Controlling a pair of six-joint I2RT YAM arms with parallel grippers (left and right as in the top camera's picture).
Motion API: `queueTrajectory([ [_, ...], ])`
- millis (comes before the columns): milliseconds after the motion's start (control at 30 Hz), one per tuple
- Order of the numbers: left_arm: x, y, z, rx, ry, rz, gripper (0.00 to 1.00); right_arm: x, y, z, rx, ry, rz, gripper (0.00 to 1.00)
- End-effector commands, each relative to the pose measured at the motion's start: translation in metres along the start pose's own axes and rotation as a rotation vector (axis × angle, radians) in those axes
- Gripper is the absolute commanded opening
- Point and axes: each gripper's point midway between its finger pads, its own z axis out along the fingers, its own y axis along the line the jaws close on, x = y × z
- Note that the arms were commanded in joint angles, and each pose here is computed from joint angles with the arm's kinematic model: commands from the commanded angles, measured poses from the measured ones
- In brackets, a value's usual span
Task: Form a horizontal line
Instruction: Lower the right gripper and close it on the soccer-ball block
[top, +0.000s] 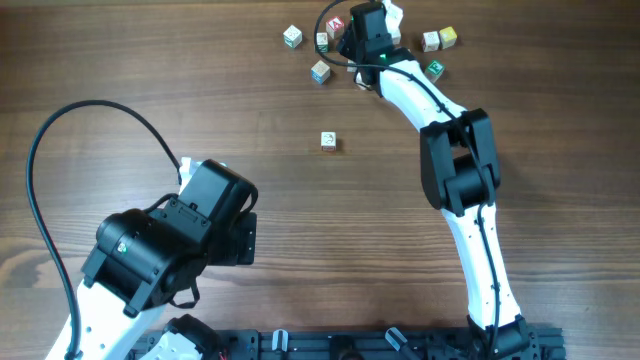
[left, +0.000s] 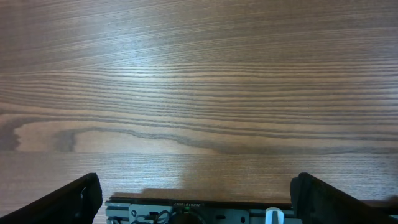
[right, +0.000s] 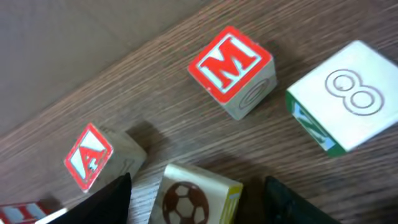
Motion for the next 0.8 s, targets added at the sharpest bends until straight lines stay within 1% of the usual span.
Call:
queueTrajectory([
  [0,-0.001,0.003,0.001,-0.017,-0.004,-0.001,1.0,0.016,-0.018,0.016,0.044,0.023,0.0,0.63],
  [133,-0.001,0.003,0.001,-0.017,-0.005,-0.001,1.0,0.009,-0.018,0.014,0.04,0.013,0.005,0.48],
  [300,-0.001,0.003,0.001,-0.017,-0.005,-0.001,1.0,-0.009,-0.01,0.004,0.021,-0.015,-0.007,0.39],
  [433,-0.001,0.003,0.001,-0.017,-0.004,-0.001,1.0,-0.029,0.002,-0.012,-0.004,-0.048,-0.063,0.39],
  [533,-0.001,0.003,0.001,-0.017,-0.005,-0.001,1.0,-0.053,0.018,-0.034,-0.036,-0.09,-0.094,0.38],
  [767,-0.001,0.003,0.001,-0.017,-0.004,-0.001,1.0,-0.126,0.062,-0.121,-0.134,-0.219,-0.086,0.38],
])
